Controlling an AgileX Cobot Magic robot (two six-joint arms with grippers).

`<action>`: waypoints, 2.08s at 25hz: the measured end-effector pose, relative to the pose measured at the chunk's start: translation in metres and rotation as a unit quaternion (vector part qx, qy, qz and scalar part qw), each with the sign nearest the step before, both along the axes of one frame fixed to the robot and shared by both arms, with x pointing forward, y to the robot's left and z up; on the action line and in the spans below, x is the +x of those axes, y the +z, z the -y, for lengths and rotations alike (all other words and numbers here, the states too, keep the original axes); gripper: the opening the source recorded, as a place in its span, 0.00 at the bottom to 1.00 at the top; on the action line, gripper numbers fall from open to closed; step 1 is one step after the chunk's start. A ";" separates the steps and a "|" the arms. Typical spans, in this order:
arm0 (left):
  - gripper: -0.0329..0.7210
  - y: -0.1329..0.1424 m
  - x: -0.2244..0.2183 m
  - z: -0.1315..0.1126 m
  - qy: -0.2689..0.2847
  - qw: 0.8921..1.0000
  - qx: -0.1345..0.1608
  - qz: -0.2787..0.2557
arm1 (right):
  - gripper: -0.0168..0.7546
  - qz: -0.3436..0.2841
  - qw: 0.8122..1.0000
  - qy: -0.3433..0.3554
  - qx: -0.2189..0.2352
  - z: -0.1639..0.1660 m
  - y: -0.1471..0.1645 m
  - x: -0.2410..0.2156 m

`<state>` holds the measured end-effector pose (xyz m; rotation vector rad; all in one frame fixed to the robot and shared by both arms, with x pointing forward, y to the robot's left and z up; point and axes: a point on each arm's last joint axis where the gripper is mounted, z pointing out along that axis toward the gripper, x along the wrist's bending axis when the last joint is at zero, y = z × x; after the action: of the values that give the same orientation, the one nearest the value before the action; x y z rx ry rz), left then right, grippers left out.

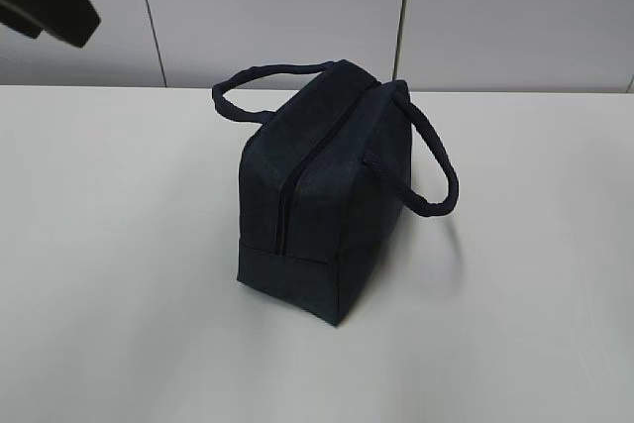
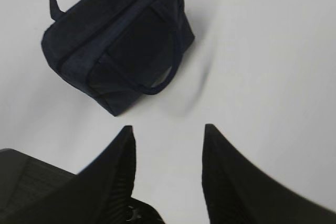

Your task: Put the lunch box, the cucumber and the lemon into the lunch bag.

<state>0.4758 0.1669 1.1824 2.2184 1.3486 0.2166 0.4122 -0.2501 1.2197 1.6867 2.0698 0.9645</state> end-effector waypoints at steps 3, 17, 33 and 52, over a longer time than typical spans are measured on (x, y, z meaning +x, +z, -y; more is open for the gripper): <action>0.42 0.001 -0.019 -0.009 -0.001 1.000 -0.005 0.003 | 0.43 0.038 0.998 -0.008 -0.055 0.015 -0.003 -0.036; 0.36 0.002 -0.104 -0.052 -0.002 0.999 -0.028 0.047 | 0.43 0.164 0.984 -0.023 -0.072 0.042 -0.022 -0.155; 0.36 -0.052 -0.194 -0.098 -0.010 0.986 -0.069 0.152 | 0.43 0.172 0.982 -0.016 -0.080 0.050 -0.105 -0.199; 0.36 -0.131 -0.240 -0.125 -0.006 0.973 -0.084 0.216 | 0.43 0.159 0.983 -0.017 -0.088 0.049 -0.176 -0.186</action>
<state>0.2358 0.2917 1.0514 1.8982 1.0697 0.5279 0.2257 -0.2986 1.0437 1.3745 1.8510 0.9408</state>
